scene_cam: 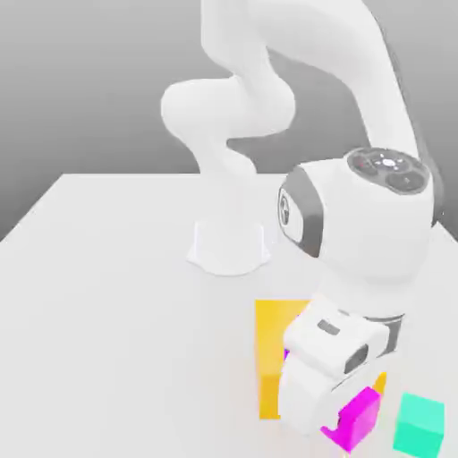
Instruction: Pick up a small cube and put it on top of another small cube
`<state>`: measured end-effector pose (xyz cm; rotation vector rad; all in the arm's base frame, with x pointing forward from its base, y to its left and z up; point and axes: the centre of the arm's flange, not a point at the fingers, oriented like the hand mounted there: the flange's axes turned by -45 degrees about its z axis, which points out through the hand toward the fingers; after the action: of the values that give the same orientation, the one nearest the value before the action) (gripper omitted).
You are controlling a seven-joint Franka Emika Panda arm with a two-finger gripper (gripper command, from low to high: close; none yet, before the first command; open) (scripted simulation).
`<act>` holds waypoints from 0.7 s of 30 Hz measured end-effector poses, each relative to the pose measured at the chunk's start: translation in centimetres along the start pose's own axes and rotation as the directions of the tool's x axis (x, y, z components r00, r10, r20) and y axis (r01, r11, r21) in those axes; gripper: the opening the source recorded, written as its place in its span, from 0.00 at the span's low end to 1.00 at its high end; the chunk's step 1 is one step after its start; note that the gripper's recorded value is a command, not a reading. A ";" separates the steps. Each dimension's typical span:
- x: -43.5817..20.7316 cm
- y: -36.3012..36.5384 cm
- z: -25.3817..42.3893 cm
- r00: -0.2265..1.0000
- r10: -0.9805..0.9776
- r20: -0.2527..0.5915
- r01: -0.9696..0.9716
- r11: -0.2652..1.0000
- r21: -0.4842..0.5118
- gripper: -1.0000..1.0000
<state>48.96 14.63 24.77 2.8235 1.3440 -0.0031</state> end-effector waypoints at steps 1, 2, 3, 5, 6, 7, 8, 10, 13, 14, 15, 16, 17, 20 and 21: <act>-0.3 -0.9 -0.9 0.999 -0.051 0.001 0.051 0.999 -0.002 0.00; -0.5 -1.8 -1.7 0.995 -0.103 0.002 0.103 0.995 -0.003 0.00; -0.7 -3.0 -2.5 0.987 -0.159 0.002 0.159 0.987 -0.004 0.00; -1.3 -5.1 -4.0 0.964 -0.266 0.003 0.266 0.964 -0.005 0.00; -1.7 -6.1 -4.6 0.948 -0.318 0.003 0.318 0.948 -0.005 0.00; -2.2 -6.8 -5.3 0.932 -0.362 0.003 0.362 0.932 -0.005 0.00; -2.8 -7.6 -5.9 0.914 -0.406 0.003 0.406 0.914 -0.004 0.00; -3.9 -9.2 -6.9 0.870 -0.494 0.001 0.494 0.870 -0.003 0.00; -5.6 -11.7 -8.2 0.783 -0.622 -0.005 0.622 0.783 0.001 0.00; -6.2 -12.6 -8.6 0.749 -0.662 -0.007 0.662 0.749 0.002 0.00; -6.8 -13.4 -8.9 0.713 -0.701 -0.010 0.701 0.713 0.003 0.00; -7.2 -13.9 -8.6 0.688 -0.726 -0.013 0.726 0.688 0.004 0.00; -7.3 -14.2 -7.8 0.675 -0.738 -0.015 0.738 0.675 0.004 0.00; -7.4 -14.5 -4.5 0.664 -0.748 -0.015 0.748 0.664 0.005 0.00; -7.5 -14.5 -3.3 0.663 -0.749 -0.015 0.749 0.663 0.005 1.00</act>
<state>32.96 18.00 27.98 2.0334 2.3974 -0.0030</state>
